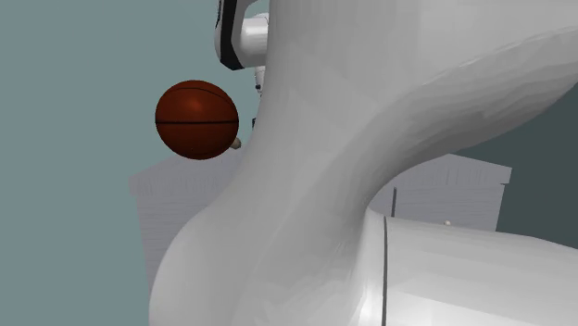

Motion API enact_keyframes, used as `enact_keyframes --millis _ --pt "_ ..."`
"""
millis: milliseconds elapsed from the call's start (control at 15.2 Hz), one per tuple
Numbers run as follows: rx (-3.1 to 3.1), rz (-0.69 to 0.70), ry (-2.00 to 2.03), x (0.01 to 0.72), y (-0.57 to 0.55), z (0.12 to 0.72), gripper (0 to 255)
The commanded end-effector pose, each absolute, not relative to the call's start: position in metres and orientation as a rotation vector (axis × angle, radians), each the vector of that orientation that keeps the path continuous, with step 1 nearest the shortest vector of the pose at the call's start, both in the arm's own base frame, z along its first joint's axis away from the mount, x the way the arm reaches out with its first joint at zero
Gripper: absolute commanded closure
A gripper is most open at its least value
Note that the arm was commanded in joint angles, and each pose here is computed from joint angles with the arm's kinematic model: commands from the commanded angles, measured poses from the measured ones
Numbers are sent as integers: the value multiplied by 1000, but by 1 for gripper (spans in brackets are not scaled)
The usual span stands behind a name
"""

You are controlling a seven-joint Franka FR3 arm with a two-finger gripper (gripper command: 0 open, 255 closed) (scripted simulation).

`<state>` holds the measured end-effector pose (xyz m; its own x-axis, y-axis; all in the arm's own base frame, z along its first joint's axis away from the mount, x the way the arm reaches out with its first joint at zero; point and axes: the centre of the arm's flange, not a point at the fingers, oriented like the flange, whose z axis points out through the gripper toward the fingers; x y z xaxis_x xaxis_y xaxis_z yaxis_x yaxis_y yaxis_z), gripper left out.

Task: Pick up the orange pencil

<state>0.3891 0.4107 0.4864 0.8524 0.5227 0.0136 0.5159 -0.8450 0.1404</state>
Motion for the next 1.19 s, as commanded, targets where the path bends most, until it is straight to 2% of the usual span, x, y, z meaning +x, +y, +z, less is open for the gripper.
enact_keyframes --millis 0,264,330,858,1122 --pt "2896 78 817 389 412 476 0" --pt "2896 78 817 389 412 462 0" --pt "2896 78 817 389 412 462 255" --pt "2896 78 817 389 408 459 255" --pt "2896 78 817 389 412 478 255"
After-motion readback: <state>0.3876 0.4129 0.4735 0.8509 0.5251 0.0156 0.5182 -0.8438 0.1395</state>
